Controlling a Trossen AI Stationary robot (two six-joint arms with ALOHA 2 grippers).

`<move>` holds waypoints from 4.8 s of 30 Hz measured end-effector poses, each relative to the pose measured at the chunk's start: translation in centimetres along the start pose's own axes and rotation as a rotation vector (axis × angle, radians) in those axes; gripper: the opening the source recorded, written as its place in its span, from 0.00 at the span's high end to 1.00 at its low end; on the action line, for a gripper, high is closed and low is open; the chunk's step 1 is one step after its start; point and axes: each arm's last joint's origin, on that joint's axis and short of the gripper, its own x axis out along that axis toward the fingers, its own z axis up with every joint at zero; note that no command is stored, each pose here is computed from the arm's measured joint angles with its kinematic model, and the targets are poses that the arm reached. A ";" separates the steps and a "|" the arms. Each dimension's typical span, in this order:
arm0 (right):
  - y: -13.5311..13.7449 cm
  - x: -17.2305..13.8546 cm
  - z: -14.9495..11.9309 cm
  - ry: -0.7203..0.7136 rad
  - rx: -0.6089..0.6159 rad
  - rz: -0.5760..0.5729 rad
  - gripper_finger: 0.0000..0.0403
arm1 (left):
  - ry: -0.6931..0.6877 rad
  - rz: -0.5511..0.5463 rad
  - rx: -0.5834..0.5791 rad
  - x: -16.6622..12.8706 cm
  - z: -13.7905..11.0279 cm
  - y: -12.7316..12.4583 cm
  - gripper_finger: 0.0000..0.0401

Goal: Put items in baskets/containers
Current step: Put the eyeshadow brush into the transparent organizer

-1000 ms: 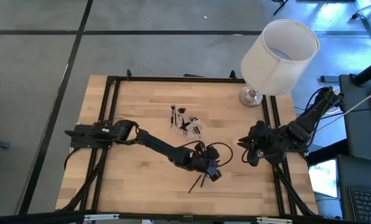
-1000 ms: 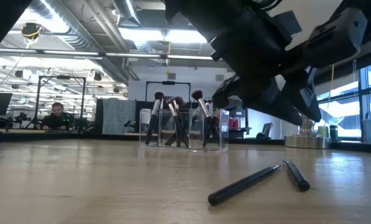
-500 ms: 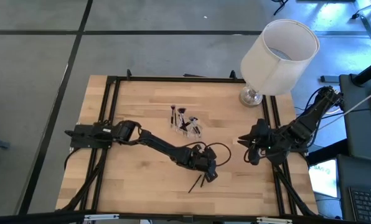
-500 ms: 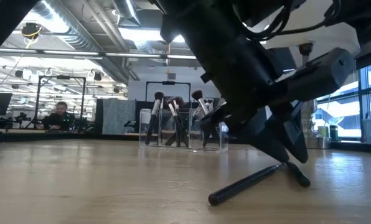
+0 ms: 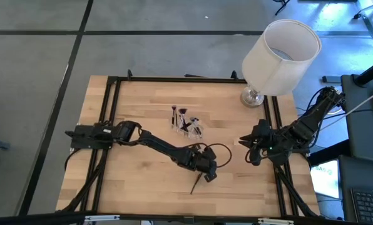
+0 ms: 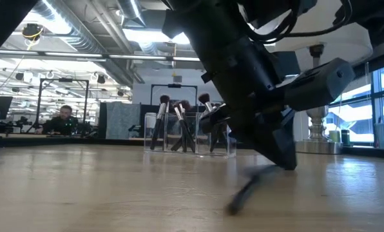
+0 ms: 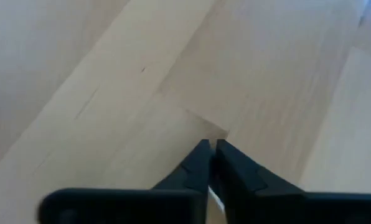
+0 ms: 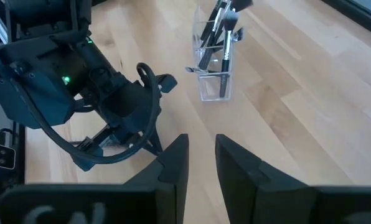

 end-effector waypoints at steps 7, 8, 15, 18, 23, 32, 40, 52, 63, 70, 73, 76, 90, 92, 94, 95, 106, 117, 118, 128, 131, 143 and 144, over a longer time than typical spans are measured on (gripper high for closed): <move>0.0 0.0 0.0 -0.007 0.007 0.000 0.80 | -0.059 0.059 0.025 -0.2 -0.6 -0.4 0.99; 0.0 0.0 0.0 -0.008 0.007 0.000 0.80 | -0.067 0.055 0.035 -0.4 -0.5 -0.5 0.99; 0.1 0.0 0.2 -0.030 0.008 -0.006 0.80 | -0.178 0.084 0.122 -4.4 2.3 -1.1 0.99; 0.1 0.0 0.3 -0.048 0.016 -0.008 0.80 | -0.280 0.111 0.115 -7.0 4.2 -1.0 0.99; 0.2 0.0 0.3 -0.049 0.018 -0.005 0.80 | -0.407 0.263 0.122 -9.8 5.6 -0.1 0.99; 0.2 0.0 0.3 -0.048 0.004 -0.003 0.80 | -0.666 0.767 0.135 -12.6 4.3 1.8 0.99; 0.2 0.0 0.3 -0.048 -0.007 -0.004 0.80 | -0.627 0.961 0.054 -13.4 4.2 8.3 0.99; 0.3 0.0 0.4 -0.062 -0.020 -0.001 0.80 | -0.581 1.089 -0.100 -9.9 3.6 14.7 0.98; 0.3 0.0 0.5 -0.093 -0.041 -0.017 0.80 | -0.593 1.113 -0.162 -9.2 2.9 16.3 0.86; 0.3 0.0 0.5 -0.093 -0.041 -0.017 0.80 | -0.411 1.111 -0.181 -10.7 3.1 16.2 0.75; 0.3 0.0 0.5 -0.093 -0.041 -0.017 0.80 | -0.146 1.051 -0.152 -12.7 2.9 15.6 0.74; 0.3 0.0 0.5 -0.092 -0.043 -0.018 0.80 | 0.085 0.897 -0.150 -14.5 2.1 14.1 0.74; 0.9 0.0 0.8 -0.114 -0.007 0.026 0.80 | 0.365 0.759 -0.131 -18.2 -5.3 10.0 0.82; 1.1 0.0 1.0 -0.128 -0.004 0.041 0.80 | 0.408 0.801 -0.131 -17.4 -5.8 11.2 0.83; 1.2 0.0 1.0 -0.132 -0.019 0.045 0.80 | 0.460 0.839 -0.147 -16.8 -5.9 12.7 0.83; 1.3 0.1 1.1 -0.136 -0.027 0.048 0.80 | 0.489 0.869 -0.146 -16.4 -6.0 13.6 0.83; 1.3 0.1 0.9 -0.109 -0.073 0.056 0.80 | 0.626 0.894 -0.383 -15.1 -6.9 25.7 0.83; 1.1 0.2 0.7 -0.094 -0.090 0.039 0.80 | 0.617 0.767 -0.528 -15.0 -8.9 33.2 0.83; 1.1 0.2 0.7 -0.094 -0.089 0.039 0.80 | 0.623 0.764 -0.537 -14.9 -9.1 33.7 0.83; 0.9 0.2 0.7 -0.128 -0.104 -0.008 0.80 | 0.696 0.796 -0.617 -15.1 -10.0 36.7 0.79; 0.9 0.2 0.7 -0.131 -0.103 -0.011 0.80 | 0.704 0.798 -0.645 -15.2 -10.0 37.2 0.75; 0.6 0.8 0.4 -0.179 -0.098 -0.084 0.80 | 0.750 0.640 -0.711 -15.1 -10.4 39.1 0.61; 0.5 0.9 0.5 -0.180 -0.089 -0.087 0.80 | 0.756 0.620 -0.712 -15.1 -10.7 39.3 0.61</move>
